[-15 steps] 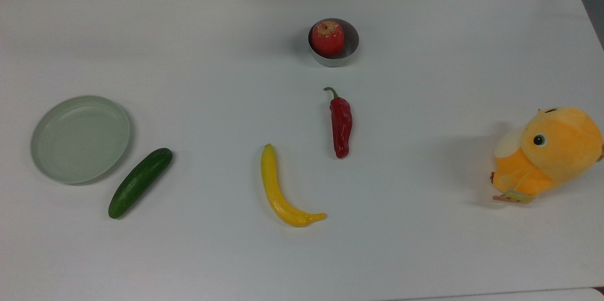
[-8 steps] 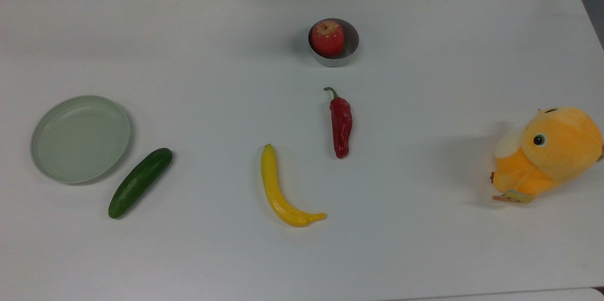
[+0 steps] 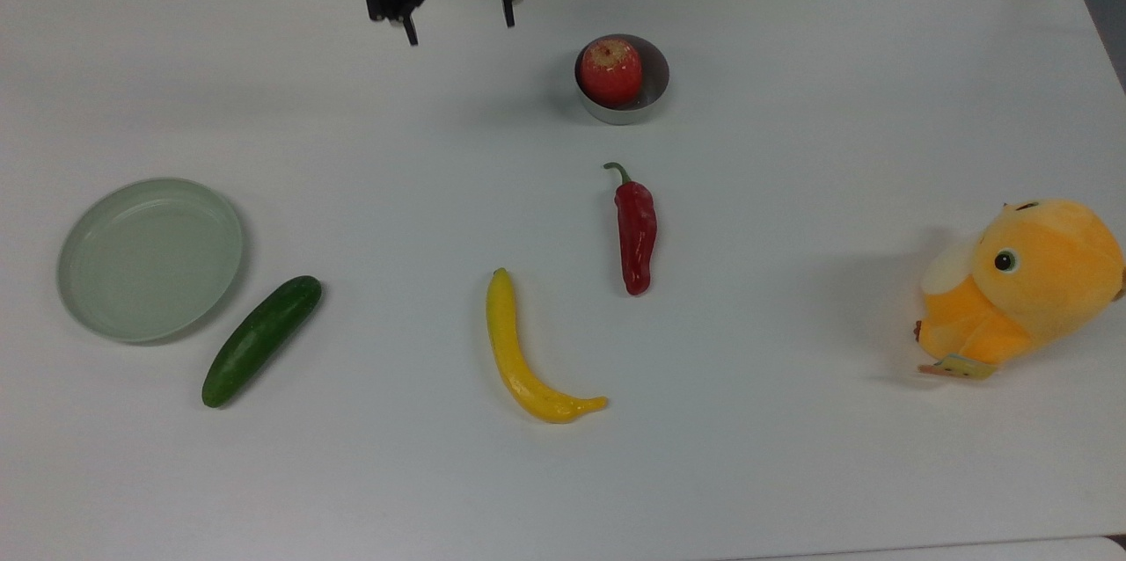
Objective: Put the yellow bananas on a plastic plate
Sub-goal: 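Move the open gripper down toward the yellow banana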
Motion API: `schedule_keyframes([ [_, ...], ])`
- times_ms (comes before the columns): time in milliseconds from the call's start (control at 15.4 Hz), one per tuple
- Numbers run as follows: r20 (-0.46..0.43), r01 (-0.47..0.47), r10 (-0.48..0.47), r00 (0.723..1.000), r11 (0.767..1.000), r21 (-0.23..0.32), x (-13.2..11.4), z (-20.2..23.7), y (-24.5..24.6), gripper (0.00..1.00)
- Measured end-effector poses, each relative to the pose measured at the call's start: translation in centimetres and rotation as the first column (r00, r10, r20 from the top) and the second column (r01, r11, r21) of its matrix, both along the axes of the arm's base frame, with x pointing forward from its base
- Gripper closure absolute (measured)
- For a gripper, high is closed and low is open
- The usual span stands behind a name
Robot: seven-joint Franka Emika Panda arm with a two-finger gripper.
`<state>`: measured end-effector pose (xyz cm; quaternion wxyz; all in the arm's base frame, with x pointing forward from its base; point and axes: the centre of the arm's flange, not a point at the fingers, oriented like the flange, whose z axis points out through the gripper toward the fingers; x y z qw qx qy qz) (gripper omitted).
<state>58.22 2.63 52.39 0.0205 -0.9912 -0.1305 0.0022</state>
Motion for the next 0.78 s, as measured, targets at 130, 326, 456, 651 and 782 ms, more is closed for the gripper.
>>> schedule_keyframes([
  [130,0.034,0.002,-0.002,0.999,1.000,-0.001,1.2,-1.0,0.0,0.00],
  [326,0.104,0.006,-0.006,0.995,1.000,-0.002,3.3,-1.6,0.1,0.00],
  [456,0.166,0.032,-0.032,0.986,0.999,0.002,5.4,-2.0,0.3,0.00],
  [651,0.269,0.067,-0.069,0.961,0.998,0.015,8.5,-3.6,1.0,0.00],
  [782,0.328,0.064,-0.067,0.942,0.998,0.021,10.1,-5.4,2.1,0.00],
])
